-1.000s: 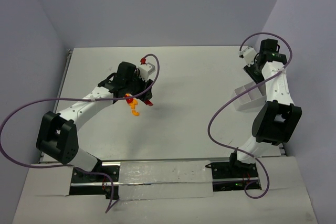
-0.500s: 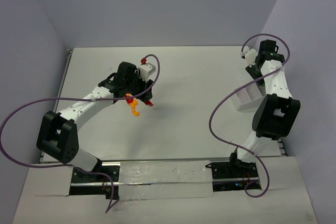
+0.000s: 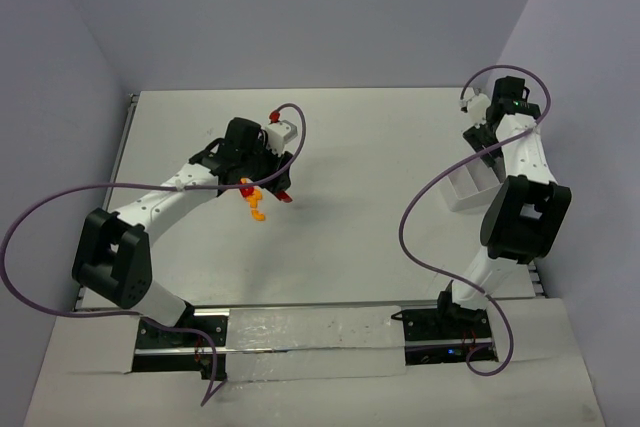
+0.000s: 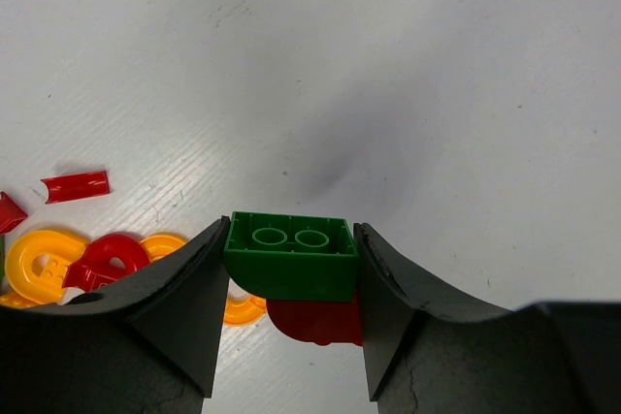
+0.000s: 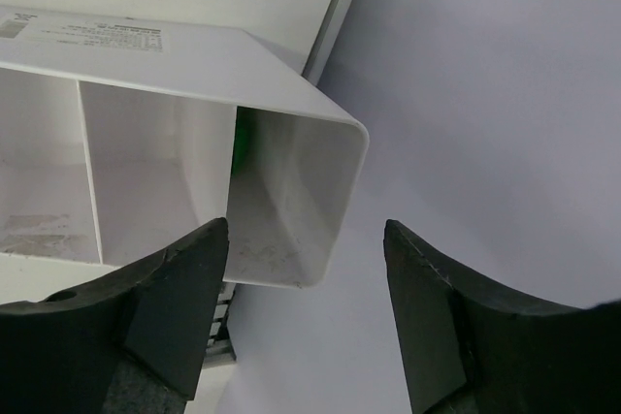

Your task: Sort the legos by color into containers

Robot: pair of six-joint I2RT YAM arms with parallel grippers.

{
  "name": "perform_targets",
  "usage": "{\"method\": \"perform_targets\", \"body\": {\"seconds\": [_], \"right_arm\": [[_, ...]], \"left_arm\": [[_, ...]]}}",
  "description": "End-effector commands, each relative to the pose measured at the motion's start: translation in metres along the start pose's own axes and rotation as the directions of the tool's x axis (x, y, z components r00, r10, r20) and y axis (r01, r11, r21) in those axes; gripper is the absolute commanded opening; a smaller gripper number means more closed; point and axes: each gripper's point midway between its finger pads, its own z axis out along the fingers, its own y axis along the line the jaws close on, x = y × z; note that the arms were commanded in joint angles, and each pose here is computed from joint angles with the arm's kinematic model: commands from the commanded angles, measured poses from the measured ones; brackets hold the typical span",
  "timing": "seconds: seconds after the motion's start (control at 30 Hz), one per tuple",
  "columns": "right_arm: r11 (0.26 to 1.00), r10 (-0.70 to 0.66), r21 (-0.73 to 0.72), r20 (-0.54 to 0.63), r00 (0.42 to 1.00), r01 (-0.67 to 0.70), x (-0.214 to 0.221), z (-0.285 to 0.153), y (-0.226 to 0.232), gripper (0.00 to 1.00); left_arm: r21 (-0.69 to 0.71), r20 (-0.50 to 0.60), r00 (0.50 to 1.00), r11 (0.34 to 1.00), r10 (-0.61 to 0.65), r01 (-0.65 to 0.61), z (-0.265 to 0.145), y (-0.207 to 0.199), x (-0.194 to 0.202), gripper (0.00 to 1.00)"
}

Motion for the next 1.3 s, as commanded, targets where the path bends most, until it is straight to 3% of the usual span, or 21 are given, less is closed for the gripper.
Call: {"method": "perform_targets", "body": {"seconds": [0.0,0.13,0.23,0.37,0.47,0.57,0.63,0.8,0.9,1.27], "right_arm": [[0.998,0.039,0.045,0.046,0.998,-0.041,-0.009,-0.009,-0.015,0.75],[0.989,0.15,-0.043,0.24,0.959,-0.144,-0.051,-0.065,-0.015,0.88],[0.945,0.293,-0.254,0.371,0.881,-0.207,-0.089,-0.116,0.018,1.0],[0.84,0.442,-0.513,0.454,0.774,-0.178,-0.135,-0.17,0.076,1.0],[0.684,0.522,-0.726,0.423,0.741,-0.068,-0.169,-0.203,0.154,1.0],[0.572,0.509,-0.819,0.397,0.764,0.044,-0.187,-0.229,0.217,1.0],[0.517,0.499,-0.853,0.366,0.785,0.069,-0.192,-0.232,0.242,1.0],[0.266,0.563,-0.963,0.183,0.806,0.033,-0.216,-0.251,0.294,1.0],[0.19,0.599,-0.982,0.127,0.791,0.014,-0.229,-0.256,0.307,1.0],[0.159,0.611,-0.987,0.105,0.785,0.008,-0.26,-0.263,0.352,0.96]], "left_arm": [[0.004,0.074,0.997,1.0,0.018,-0.018,-0.005,-0.001,-0.03,0.01],[-0.004,0.113,0.993,0.999,-0.031,0.032,-0.013,0.004,-0.043,0.0],[0.023,0.171,0.976,0.99,-0.138,0.136,-0.026,0.009,-0.065,0.0],[0.076,0.223,0.946,0.971,-0.237,0.226,-0.041,0.012,-0.084,0.0],[0.072,0.255,0.922,0.957,-0.291,0.282,-0.051,0.014,-0.094,0.0],[0.019,0.29,0.892,0.934,-0.347,0.357,-0.056,0.025,-0.102,0.0],[-0.007,0.313,0.851,0.895,-0.421,0.445,-0.057,0.032,-0.106,0.0],[-0.058,0.372,0.772,0.818,-0.514,0.572,-0.058,0.049,-0.114,0.0],[-0.075,0.386,0.759,0.803,-0.524,0.591,-0.056,0.051,-0.117,0.0],[-0.111,0.381,0.775,0.808,-0.504,0.579,-0.046,0.043,-0.12,0.0]]}}
